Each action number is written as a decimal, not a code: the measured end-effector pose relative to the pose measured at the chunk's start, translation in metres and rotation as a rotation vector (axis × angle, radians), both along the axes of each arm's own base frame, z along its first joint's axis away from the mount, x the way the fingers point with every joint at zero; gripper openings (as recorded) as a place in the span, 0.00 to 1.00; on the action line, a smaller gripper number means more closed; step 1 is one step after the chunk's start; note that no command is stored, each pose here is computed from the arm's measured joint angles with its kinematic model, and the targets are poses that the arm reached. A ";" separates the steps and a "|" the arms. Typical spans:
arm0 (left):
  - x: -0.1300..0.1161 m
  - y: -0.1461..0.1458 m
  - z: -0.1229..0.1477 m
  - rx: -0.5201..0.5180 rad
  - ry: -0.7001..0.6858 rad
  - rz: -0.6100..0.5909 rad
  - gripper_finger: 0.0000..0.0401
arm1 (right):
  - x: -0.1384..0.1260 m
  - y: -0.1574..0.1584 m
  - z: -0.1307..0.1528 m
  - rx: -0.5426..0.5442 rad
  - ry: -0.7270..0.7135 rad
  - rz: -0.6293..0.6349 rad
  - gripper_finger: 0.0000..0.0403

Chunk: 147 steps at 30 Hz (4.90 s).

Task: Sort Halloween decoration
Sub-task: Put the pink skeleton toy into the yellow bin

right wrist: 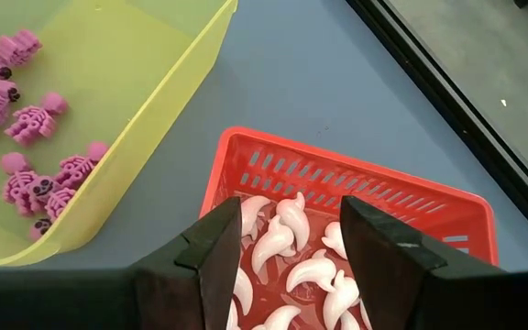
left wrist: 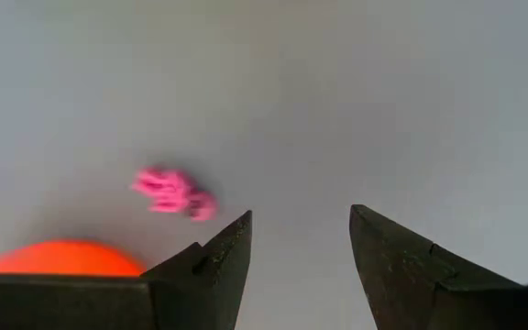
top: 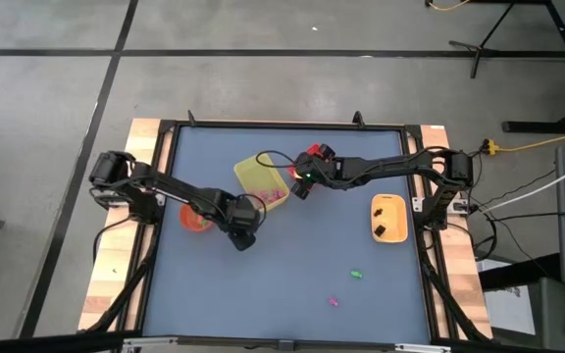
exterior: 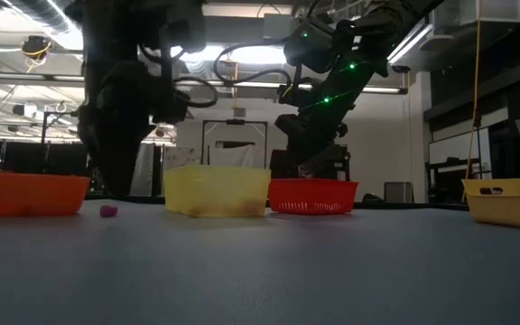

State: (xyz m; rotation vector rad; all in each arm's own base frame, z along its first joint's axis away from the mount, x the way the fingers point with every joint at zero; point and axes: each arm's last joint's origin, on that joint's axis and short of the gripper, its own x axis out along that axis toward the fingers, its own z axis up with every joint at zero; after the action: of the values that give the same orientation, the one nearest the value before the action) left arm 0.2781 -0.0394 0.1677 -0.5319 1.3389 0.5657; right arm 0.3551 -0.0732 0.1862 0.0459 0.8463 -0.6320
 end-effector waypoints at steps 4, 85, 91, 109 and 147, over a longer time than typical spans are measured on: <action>-0.001 0.007 0.008 0.085 0.058 -0.007 0.42 | 0.000 0.000 0.000 0.000 0.000 0.000 0.46; -0.022 0.033 -0.031 0.068 0.113 0.050 0.14 | -0.037 0.050 0.050 0.085 0.075 0.216 0.46; -0.022 0.033 -0.031 0.070 0.113 0.050 0.08 | -0.059 0.095 0.069 0.109 0.101 0.336 0.46; -0.005 0.021 -0.006 -0.006 0.090 -0.041 0.06 | -0.112 0.215 0.069 0.235 0.171 0.554 0.46; 0.062 0.039 0.087 0.570 -0.281 -0.300 0.09 | -0.136 0.261 0.066 0.475 0.057 0.466 0.46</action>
State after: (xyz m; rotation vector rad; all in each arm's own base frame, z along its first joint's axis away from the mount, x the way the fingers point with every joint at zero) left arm 0.3401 -0.0008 0.2545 0.0587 0.9091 0.5679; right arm 0.2191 0.1878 0.2520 0.2538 1.0065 0.0130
